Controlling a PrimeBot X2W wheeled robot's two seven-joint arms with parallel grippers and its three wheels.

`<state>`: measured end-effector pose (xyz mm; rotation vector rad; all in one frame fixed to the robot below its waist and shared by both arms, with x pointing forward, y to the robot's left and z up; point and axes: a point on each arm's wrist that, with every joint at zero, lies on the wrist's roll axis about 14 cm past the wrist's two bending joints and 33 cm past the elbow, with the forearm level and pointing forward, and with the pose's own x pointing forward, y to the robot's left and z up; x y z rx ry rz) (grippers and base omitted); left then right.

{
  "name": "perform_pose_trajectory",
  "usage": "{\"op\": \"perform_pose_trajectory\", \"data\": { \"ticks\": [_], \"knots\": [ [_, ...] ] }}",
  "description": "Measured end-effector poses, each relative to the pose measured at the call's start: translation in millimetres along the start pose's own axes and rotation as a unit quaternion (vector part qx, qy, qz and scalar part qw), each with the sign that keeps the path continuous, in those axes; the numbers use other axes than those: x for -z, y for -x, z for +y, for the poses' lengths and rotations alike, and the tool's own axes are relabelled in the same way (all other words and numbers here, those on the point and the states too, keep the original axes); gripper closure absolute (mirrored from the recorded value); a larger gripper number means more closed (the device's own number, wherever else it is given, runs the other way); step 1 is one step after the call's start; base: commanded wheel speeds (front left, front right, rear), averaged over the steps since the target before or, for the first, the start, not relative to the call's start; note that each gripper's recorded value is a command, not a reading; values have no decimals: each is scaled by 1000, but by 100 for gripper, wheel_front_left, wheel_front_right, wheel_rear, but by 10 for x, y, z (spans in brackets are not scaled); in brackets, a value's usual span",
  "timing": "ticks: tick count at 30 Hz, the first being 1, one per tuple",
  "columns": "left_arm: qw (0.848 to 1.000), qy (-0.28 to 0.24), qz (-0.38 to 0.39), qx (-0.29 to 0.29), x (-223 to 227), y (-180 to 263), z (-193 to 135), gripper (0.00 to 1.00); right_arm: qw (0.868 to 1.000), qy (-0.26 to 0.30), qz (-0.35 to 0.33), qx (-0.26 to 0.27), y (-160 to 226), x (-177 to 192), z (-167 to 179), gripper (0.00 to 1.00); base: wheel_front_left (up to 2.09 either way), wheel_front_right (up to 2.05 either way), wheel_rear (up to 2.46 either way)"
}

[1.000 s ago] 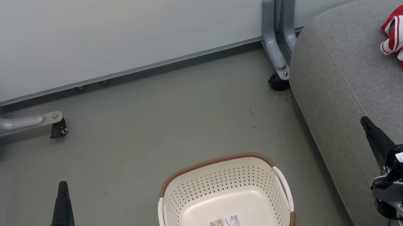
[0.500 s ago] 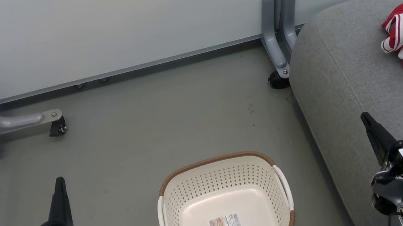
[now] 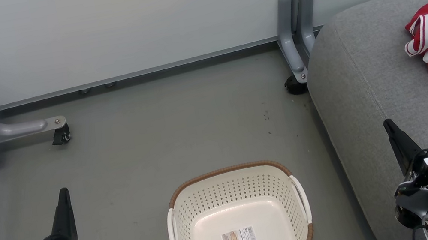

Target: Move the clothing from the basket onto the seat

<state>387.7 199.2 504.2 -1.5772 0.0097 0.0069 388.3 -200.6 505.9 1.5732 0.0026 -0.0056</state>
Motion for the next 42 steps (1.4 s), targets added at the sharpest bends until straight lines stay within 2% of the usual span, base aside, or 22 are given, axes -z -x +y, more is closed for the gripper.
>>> {"op": "perform_pose_trajectory", "data": {
  "ticks": [42],
  "knots": [
    [1000, 1, 0, 0, -3, 1, 0, 100, 1000, -2, 0, 0, 1, 1, -2, 100, 0, 0, 0]
  ]
}}
